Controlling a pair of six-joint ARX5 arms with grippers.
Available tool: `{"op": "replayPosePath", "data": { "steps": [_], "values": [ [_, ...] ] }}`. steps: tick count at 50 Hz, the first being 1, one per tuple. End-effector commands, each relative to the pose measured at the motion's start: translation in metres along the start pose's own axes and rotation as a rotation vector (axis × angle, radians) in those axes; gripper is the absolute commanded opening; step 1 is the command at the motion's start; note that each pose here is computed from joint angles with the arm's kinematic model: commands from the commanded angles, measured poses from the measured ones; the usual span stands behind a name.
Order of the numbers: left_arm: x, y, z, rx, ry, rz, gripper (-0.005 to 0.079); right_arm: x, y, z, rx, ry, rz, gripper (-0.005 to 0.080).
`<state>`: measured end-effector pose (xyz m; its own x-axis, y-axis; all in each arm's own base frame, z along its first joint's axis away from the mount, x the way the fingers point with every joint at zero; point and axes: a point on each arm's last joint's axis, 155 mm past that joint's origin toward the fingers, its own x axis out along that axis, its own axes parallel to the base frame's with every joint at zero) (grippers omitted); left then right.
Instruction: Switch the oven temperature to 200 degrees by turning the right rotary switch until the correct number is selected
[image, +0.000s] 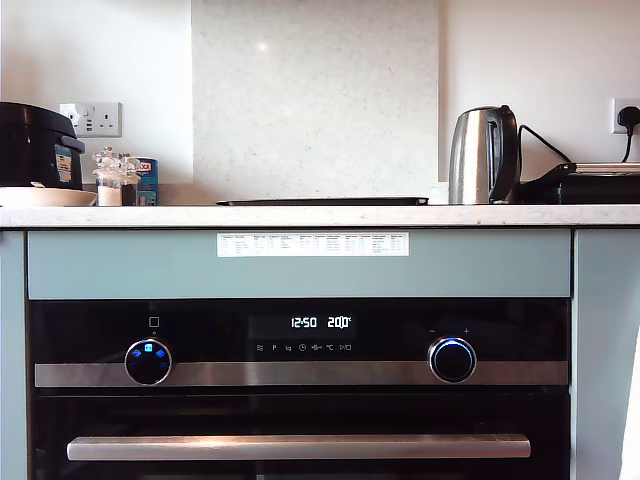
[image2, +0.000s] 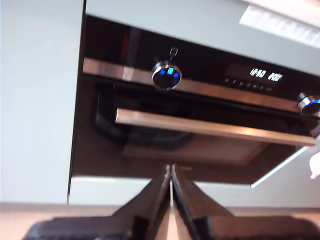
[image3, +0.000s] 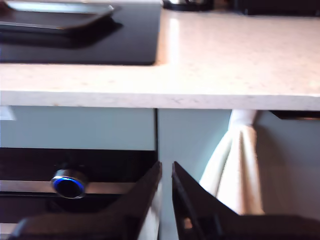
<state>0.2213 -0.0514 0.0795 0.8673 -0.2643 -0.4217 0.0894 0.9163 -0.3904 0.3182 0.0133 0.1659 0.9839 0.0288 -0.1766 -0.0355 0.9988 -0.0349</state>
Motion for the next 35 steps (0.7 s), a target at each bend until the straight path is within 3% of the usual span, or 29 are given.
{"op": "replayPosePath", "data": {
  "steps": [1,27,35],
  "values": [
    [-0.001,0.0,0.0,0.002,0.004,0.004,-0.0022,-0.005,0.006,0.005,-0.001,-0.031,0.034,0.004],
    [-0.001,0.002,-0.006,-0.003,0.026,0.011,-0.0022,-0.038,0.007,-0.023,-0.074,-0.017,0.042,0.004],
    [-0.001,0.002,-0.006,-0.003,0.026,0.011,-0.0022,-0.052,0.007,-0.012,-0.075,-0.075,0.042,0.004]
  ]
}}
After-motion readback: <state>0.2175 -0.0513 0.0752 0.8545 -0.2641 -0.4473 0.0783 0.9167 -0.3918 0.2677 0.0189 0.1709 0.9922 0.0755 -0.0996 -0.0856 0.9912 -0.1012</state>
